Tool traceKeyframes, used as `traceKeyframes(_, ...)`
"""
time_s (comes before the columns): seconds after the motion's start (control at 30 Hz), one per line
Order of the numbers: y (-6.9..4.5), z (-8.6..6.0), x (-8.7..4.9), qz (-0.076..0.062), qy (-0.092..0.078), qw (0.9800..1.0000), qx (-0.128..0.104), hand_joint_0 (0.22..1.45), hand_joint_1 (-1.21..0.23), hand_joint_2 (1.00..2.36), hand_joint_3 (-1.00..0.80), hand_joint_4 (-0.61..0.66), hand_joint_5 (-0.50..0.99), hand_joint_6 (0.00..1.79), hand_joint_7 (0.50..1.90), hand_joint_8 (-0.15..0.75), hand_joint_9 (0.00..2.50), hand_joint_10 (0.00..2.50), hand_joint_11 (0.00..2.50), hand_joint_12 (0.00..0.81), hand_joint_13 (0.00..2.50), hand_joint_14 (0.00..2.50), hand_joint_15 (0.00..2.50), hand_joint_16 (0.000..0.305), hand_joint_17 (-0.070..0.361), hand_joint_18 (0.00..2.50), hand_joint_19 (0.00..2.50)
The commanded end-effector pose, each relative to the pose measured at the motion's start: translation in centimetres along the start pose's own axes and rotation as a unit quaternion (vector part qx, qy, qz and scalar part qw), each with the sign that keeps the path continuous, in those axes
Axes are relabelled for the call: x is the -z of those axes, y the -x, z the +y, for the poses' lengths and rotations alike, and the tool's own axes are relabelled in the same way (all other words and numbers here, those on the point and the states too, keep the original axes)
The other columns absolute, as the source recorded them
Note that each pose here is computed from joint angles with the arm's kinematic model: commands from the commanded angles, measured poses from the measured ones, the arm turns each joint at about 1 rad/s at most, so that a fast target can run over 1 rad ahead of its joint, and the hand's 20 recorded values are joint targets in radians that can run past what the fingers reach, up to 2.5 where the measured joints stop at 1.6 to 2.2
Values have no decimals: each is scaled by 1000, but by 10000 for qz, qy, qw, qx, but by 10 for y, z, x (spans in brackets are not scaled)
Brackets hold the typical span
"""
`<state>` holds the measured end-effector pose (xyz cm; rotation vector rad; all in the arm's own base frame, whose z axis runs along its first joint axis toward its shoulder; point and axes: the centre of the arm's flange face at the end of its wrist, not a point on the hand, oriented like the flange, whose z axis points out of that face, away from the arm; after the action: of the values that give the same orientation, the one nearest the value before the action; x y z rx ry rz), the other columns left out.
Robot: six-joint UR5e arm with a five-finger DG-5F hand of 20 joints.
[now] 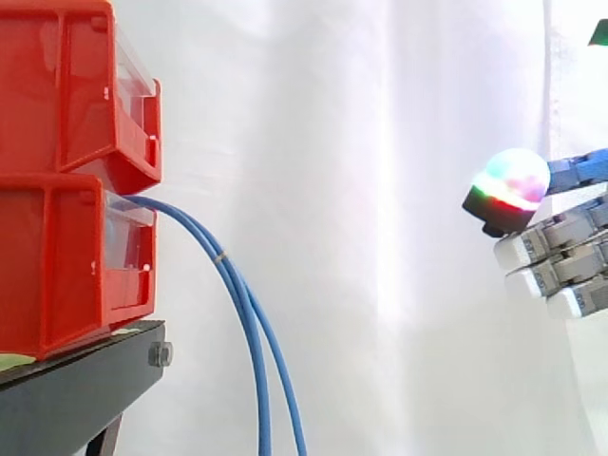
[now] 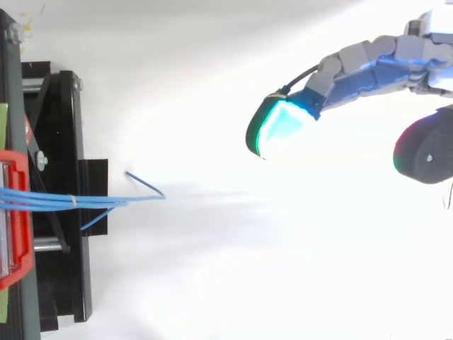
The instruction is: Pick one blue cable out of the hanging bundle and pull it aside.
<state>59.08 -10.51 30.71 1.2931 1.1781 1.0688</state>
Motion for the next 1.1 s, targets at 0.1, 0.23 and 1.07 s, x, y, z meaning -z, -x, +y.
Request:
traceKeyframes(0.1,1,-10,-5,-18,-4,10000,11,492,-509,1001,-476,193,-227,502,693,233,482,0,10,374,358,6,167,53,119,272,322)
traceKeyframes(0.23,2,-12,-9,-73,55,10000,21,493,-510,1001,-480,197,-225,502,703,236,490,0,25,374,366,6,173,53,119,284,329)
traceKeyframes(1.07,-7,-114,-76,-680,375,9853,1523,504,-571,1001,-483,256,-196,502,739,256,575,3,85,376,453,8,221,52,116,376,381)
